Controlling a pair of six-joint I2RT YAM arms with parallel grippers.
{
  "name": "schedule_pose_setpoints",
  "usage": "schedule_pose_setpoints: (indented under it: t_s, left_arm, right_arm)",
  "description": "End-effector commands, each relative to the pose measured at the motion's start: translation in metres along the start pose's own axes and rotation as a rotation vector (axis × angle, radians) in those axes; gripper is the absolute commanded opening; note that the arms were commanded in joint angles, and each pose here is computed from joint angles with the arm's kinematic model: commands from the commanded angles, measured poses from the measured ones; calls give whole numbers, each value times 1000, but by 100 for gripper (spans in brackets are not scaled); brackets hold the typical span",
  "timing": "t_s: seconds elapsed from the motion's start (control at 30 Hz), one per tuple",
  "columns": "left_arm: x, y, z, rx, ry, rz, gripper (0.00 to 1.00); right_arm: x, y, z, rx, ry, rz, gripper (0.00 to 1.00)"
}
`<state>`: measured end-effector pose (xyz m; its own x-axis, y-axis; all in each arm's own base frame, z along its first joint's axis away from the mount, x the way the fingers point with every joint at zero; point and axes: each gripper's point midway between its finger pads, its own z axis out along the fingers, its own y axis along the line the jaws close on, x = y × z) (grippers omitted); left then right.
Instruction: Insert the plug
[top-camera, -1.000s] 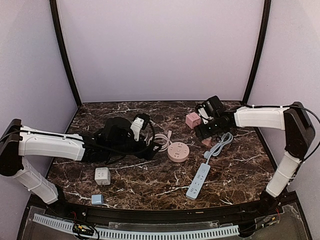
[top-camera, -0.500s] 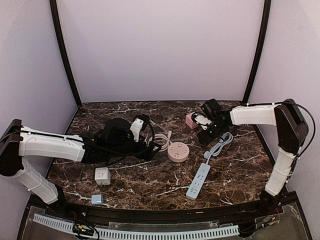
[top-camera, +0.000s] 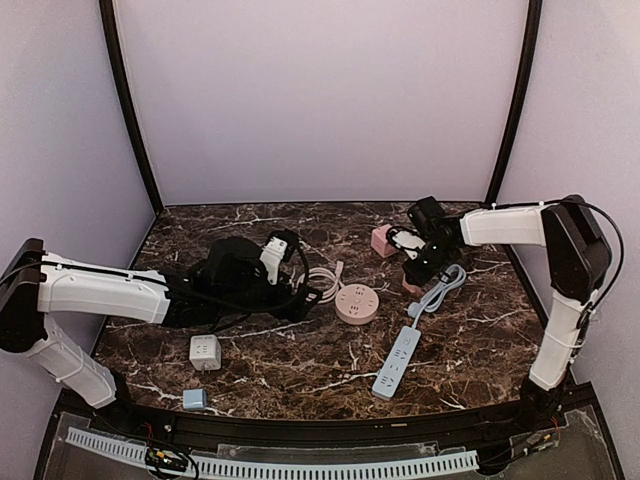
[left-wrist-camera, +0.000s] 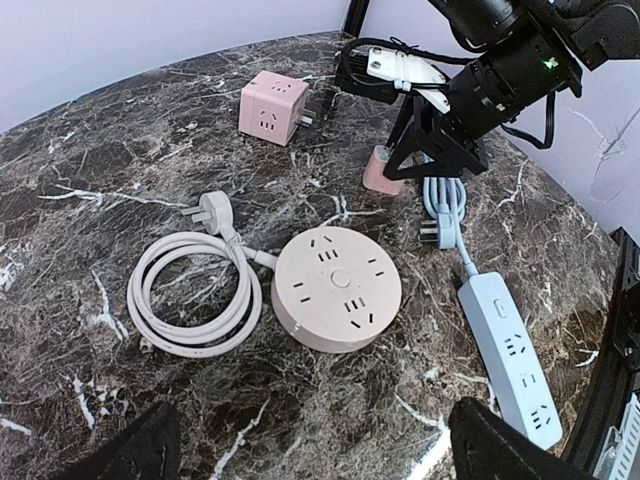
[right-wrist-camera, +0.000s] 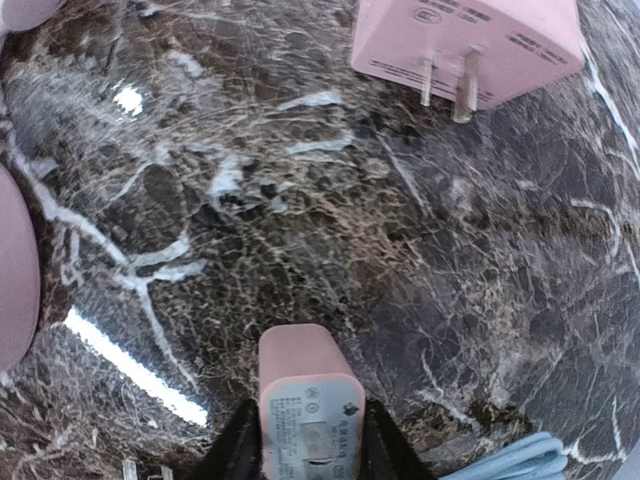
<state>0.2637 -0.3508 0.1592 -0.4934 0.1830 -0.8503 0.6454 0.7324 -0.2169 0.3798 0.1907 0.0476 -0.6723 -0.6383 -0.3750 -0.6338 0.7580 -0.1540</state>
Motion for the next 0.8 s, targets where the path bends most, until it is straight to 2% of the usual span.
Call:
schedule_pose_setpoints:
  t_s: [0.0, 0.13, 0.17, 0.27, 0.5, 0.6, 0.77]
  left_arm:
    - [-2, -2, -5, 11, -12, 8, 93]
    - [-2, -3, -6, 17, -15, 17, 93]
    - [-2, -3, -6, 19, -18, 20, 93]
    - [-3, -6, -8, 37, -31, 37, 93]
    - [-9, -10, -16, 76, -124, 55, 92]
    - [-16, -10, -21, 89, -191, 75, 91]
    - [-26, -16, -28, 114, -195, 101, 93]
  right_arm:
    - [-9, 3, -3, -31, -22, -2, 23]
    - [-14, 5, -7, -46, -37, 7, 5]
    - [-15, 6, -8, -50, -40, 12, 4]
    - [-26, 6, -18, -57, -83, 38, 3]
    - [-73, 38, -78, -199, -358, 144, 3]
    - [-81, 59, -97, -262, -433, 192, 3]
    - [-90, 102, -139, -481, -595, 250, 0]
